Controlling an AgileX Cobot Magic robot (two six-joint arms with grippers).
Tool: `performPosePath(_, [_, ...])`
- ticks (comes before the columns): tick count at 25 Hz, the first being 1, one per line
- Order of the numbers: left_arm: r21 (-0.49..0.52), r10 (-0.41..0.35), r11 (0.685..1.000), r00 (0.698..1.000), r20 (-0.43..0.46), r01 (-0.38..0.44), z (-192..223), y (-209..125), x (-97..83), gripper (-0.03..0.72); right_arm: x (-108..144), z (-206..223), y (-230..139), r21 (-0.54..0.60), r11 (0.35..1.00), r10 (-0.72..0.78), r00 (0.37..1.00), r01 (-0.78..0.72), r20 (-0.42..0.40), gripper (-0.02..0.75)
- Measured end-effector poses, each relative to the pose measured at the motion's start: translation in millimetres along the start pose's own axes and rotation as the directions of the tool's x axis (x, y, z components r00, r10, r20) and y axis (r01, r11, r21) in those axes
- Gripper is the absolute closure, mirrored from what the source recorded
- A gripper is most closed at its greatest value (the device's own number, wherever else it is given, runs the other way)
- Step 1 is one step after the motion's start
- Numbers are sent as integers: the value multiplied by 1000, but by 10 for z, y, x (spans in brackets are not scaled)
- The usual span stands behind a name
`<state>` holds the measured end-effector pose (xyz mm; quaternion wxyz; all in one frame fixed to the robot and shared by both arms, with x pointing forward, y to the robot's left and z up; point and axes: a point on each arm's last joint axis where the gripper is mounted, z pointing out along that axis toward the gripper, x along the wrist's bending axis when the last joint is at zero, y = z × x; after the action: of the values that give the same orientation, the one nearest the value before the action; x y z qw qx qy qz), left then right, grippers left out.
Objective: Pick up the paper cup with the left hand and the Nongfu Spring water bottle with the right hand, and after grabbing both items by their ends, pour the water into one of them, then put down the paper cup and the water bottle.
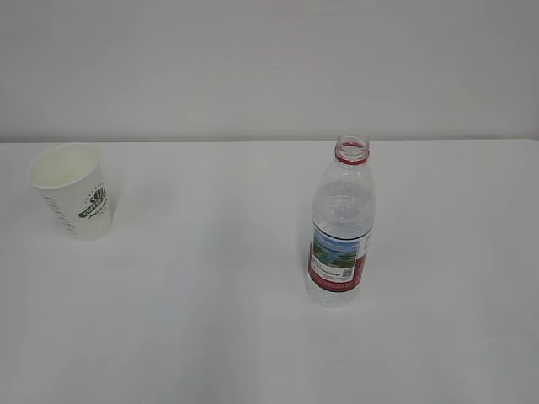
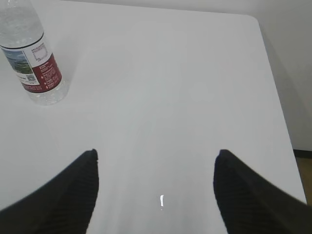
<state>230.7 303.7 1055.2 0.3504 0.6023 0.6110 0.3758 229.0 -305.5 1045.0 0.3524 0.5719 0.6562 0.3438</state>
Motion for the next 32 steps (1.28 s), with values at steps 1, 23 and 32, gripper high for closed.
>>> performPosePath(1, [0, 0, 1000, 1000, 0, 0, 0, 0, 0, 87, 0, 0, 0, 0, 1000, 0, 1000, 0, 0, 186])
performPosePath(23, [0, 0, 1000, 1000, 0, 0, 0, 0, 0, 121, 0, 0, 0, 0, 1000, 0, 1000, 0, 0, 187])
performPosePath(32, [-2, 4, 1000, 1000, -7, -4, 0, 2, 7, 122, 0, 0, 0, 0, 1000, -2, 1000, 2, 0, 188])
